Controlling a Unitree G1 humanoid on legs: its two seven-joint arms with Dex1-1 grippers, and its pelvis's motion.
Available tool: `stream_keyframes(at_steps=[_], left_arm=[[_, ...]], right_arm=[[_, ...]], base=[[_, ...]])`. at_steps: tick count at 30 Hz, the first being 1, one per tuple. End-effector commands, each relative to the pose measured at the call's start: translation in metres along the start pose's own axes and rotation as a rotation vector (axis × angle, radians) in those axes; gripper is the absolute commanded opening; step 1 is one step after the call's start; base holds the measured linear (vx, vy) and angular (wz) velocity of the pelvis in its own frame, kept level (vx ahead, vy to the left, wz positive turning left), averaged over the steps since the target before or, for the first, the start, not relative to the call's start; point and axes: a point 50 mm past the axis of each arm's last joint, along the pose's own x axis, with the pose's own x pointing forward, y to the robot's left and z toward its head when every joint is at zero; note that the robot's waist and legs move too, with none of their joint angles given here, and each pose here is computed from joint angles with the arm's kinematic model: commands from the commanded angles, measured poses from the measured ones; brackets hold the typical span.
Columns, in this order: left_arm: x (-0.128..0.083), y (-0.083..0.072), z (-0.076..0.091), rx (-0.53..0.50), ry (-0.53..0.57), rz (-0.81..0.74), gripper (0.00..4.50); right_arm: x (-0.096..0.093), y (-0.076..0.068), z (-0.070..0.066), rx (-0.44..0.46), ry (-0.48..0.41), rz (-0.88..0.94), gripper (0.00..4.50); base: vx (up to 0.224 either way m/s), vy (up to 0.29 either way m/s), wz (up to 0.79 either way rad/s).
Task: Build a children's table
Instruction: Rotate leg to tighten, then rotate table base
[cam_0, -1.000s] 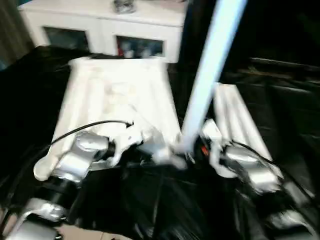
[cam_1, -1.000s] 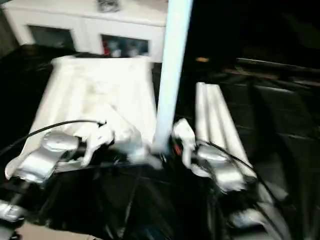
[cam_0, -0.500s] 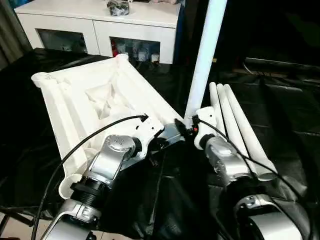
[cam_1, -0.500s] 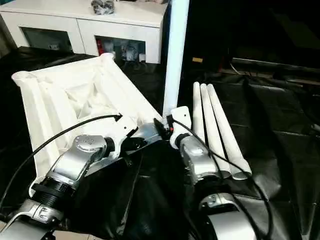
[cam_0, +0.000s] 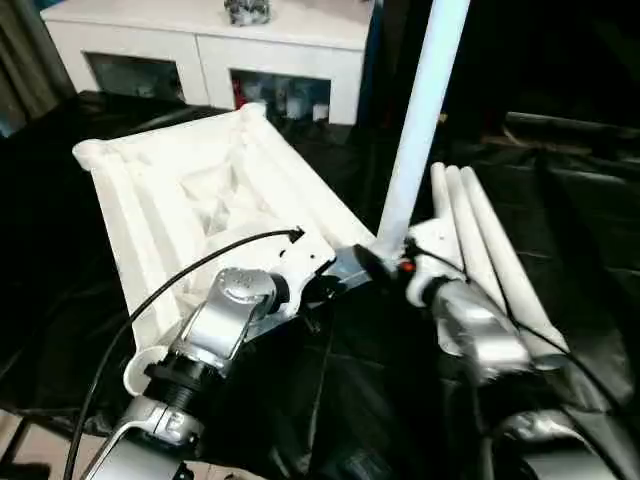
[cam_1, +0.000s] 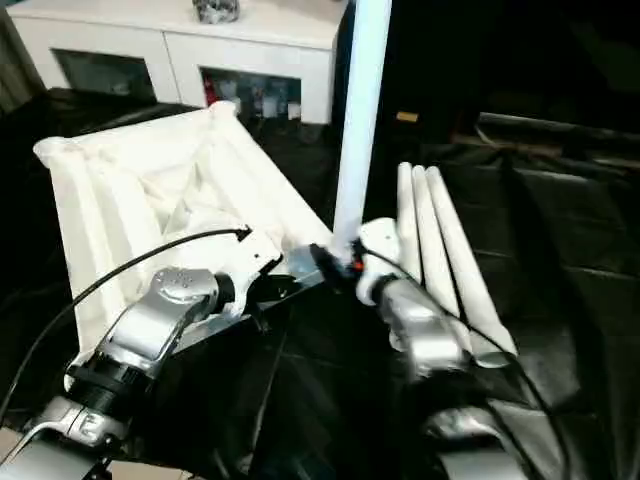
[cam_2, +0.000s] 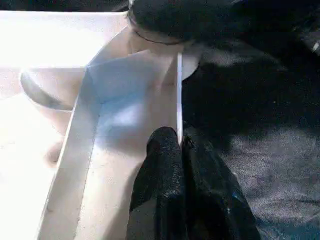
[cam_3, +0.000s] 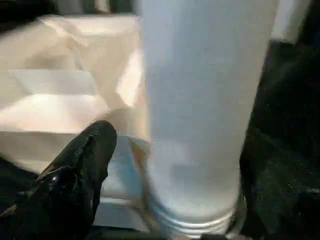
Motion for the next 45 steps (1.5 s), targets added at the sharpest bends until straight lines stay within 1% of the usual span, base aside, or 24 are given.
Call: stream_keyframes(at_steps=[1, 3, 5, 6, 7, 8, 9, 10, 12, 15, 16, 21, 22, 24, 25, 27, 29, 33, 34, 36, 38, 40, 41, 45], left_arm=[[0.001, 0.002, -0.018, -0.036, 0.083, 0.011, 0.00], [0.001, 0.002, -0.018, -0.036, 0.084, 0.012, 0.00], [0.001, 0.004, -0.017, -0.034, 0.079, 0.017, 0.00], [0.001, 0.004, -0.015, -0.031, 0.070, 0.018, 0.27], [0.000, 0.004, -0.013, -0.045, 0.050, 0.011, 0.54], [0.000, 0.004, -0.013, -0.045, 0.050, 0.011, 0.54], [-0.002, 0.002, -0.008, -0.062, 0.012, -0.007, 0.54], [-0.002, 0.002, -0.007, -0.064, 0.004, -0.006, 0.57], [-0.009, 0.007, 0.003, -0.086, -0.057, 0.041, 0.82], [-0.019, 0.016, 0.013, -0.083, -0.122, 0.109, 0.94], [-0.031, 0.026, 0.022, -0.097, -0.169, 0.172, 0.94], [-0.053, 0.040, 0.028, -0.096, -0.199, 0.264, 0.94], [-0.070, 0.050, 0.029, -0.081, -0.194, 0.340, 0.94], [-0.083, 0.059, 0.028, -0.077, -0.181, 0.399, 0.94], [-0.105, 0.073, 0.024, -0.051, -0.132, 0.499, 0.94], [-0.125, 0.085, 0.013, -0.017, -0.023, 0.592, 0.94], [-0.147, 0.095, -0.002, -0.011, 0.083, 0.666, 0.94], [-0.169, 0.102, -0.022, -0.006, 0.219, 0.731, 0.94], [-0.171, 0.102, -0.024, -0.006, 0.237, 0.733, 0.66], [-0.174, 0.101, -0.029, -0.018, 0.264, 0.741, 0.57], [-0.173, 0.095, -0.042, -0.034, 0.340, 0.695, 0.53], [-0.170, 0.091, -0.050, -0.039, 0.376, 0.658, 0.22], [-0.170, 0.091, -0.050, -0.039, 0.376, 0.658, 0.22], [-0.157, 0.077, -0.065, -0.040, 0.443, 0.499, 0.00]], right_arm=[[-0.008, 0.000, 0.021, -0.015, -0.062, 0.087, 4.10], [-0.012, -0.001, 0.025, -0.019, -0.069, 0.107, 4.10], [-0.027, -0.002, 0.035, -0.044, -0.059, 0.179, 4.10], [-0.032, -0.002, 0.037, -0.056, -0.044, 0.200, 4.18], [-0.037, -0.002, 0.037, -0.063, -0.016, 0.222, 4.22], [-0.037, -0.002, 0.037, -0.063, -0.016, 0.222, 4.22], [-0.046, 0.000, 0.035, -0.091, 0.047, 0.259, 4.22], [-0.047, 0.000, 0.035, -0.095, 0.056, 0.262, 4.22], [-0.054, 0.003, 0.033, -0.129, 0.120, 0.264, 4.22], [-0.057, 0.008, 0.032, -0.164, 0.150, 0.261, 4.22], [-0.057, 0.015, 0.030, -0.151, 0.173, 0.279, 4.22], [-0.053, 0.025, 0.026, -0.141, 0.202, 0.300, 4.22], [-0.047, 0.031, 0.024, -0.115, 0.219, 0.314, 4.22], [-0.042, 0.035, 0.020, -0.103, 0.235, 0.320, 4.22], [-0.034, 0.040, 0.012, -0.104, 0.276, 0.311, 4.22], [-0.027, 0.041, 0.004, -0.100, 0.324, 0.272, 4.22], [-0.021, 0.042, -0.002, -0.091, 0.385, 0.229, 4.22], [-0.016, 0.043, -0.007, -0.102, 0.432, 0.223, 4.22], [-0.015, 0.043, -0.007, -0.101, 0.435, 0.227, 3.93], [-0.013, 0.044, -0.006, -0.109, 0.433, 0.233, 3.86], [-0.007, 0.044, -0.006, -0.111, 0.435, 0.230, 3.80], [-0.004, 0.043, -0.008, -0.115, 0.447, 0.209, 3.47], [-0.004, 0.043, -0.008, -0.115, 0.447, 0.209, 3.47], [0.005, 0.040, -0.015, -0.119, 0.480, 0.150, 3.06]], base=[[0.000, 0.000, 0.00], [0.000, 0.000, 0.00], [0.000, 0.000, 0.00], [0.000, 0.000, 0.00], [0.000, 0.000, 0.00], [0.000, 0.000, 0.00], [0.000, 0.000, 0.00], [0.000, 0.000, 0.00], [0.000, 0.000, 0.00], [0.000, 0.000, 0.00], [0.000, 0.000, 0.00], [0.000, 0.000, 0.00], [0.000, 0.000, 0.00], [0.000, 0.000, 0.00], [0.000, 0.000, 0.00], [0.000, 0.000, 0.00], [0.000, 0.000, 0.00], [0.000, 0.000, 0.00], [0.000, 0.000, 0.00], [0.000, 0.000, 0.00], [0.000, 0.000, 0.00], [0.000, 0.000, 0.00], [0.000, 0.000, 0.00], [0.000, 0.000, 0.00]])
